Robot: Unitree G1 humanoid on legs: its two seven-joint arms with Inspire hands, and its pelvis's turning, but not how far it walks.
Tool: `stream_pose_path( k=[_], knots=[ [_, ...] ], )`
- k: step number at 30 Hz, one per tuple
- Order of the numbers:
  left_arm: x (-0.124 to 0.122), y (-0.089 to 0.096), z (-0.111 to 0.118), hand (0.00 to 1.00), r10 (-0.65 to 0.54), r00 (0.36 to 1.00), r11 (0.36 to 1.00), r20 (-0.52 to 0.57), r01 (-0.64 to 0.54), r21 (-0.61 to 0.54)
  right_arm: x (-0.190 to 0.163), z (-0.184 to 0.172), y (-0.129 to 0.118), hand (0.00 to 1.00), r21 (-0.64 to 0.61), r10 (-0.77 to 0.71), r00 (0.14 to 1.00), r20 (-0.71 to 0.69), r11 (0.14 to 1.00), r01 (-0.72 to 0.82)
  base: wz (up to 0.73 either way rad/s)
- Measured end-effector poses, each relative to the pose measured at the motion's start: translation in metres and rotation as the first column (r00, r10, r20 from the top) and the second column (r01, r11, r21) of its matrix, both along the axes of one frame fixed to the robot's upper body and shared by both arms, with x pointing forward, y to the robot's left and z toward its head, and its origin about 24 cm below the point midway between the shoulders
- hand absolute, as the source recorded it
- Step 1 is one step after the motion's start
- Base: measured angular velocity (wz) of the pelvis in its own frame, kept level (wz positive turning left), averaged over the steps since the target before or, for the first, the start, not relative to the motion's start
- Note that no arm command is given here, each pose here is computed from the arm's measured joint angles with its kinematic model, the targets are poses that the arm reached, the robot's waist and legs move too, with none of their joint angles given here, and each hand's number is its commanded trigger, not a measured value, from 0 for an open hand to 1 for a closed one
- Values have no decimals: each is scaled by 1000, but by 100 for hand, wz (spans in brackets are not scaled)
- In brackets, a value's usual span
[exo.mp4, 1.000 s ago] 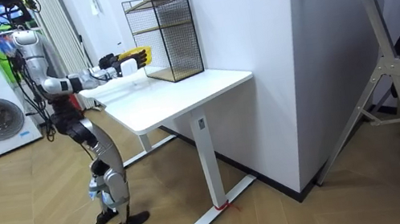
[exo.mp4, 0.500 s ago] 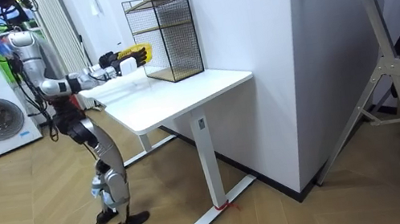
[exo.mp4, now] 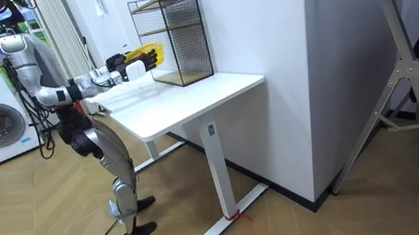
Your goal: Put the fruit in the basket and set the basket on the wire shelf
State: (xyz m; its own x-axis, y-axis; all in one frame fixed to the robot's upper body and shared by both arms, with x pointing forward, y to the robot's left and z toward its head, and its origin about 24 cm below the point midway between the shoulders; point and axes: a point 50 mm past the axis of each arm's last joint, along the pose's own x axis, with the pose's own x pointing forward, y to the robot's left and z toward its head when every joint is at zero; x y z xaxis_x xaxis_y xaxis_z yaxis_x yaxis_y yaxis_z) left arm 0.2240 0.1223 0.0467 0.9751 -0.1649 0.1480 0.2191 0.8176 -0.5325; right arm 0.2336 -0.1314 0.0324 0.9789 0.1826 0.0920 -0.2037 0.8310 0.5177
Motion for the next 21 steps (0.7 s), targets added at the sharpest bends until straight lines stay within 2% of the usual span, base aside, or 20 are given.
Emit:
stream_pose_path(
  k=[9, 21],
  knots=[
    [1, 1, 1, 0, -9, 1000, 1000, 8, 8, 16, 1, 3, -1, 0, -9, -3, 1000, 16, 1000, 3, 4],
    [4, 5, 3, 0, 17, 1000, 1000, 9, -17, 24, 8, 9, 4, 0, -92, 12, 999, 46, 996, -8, 8]
  ],
)
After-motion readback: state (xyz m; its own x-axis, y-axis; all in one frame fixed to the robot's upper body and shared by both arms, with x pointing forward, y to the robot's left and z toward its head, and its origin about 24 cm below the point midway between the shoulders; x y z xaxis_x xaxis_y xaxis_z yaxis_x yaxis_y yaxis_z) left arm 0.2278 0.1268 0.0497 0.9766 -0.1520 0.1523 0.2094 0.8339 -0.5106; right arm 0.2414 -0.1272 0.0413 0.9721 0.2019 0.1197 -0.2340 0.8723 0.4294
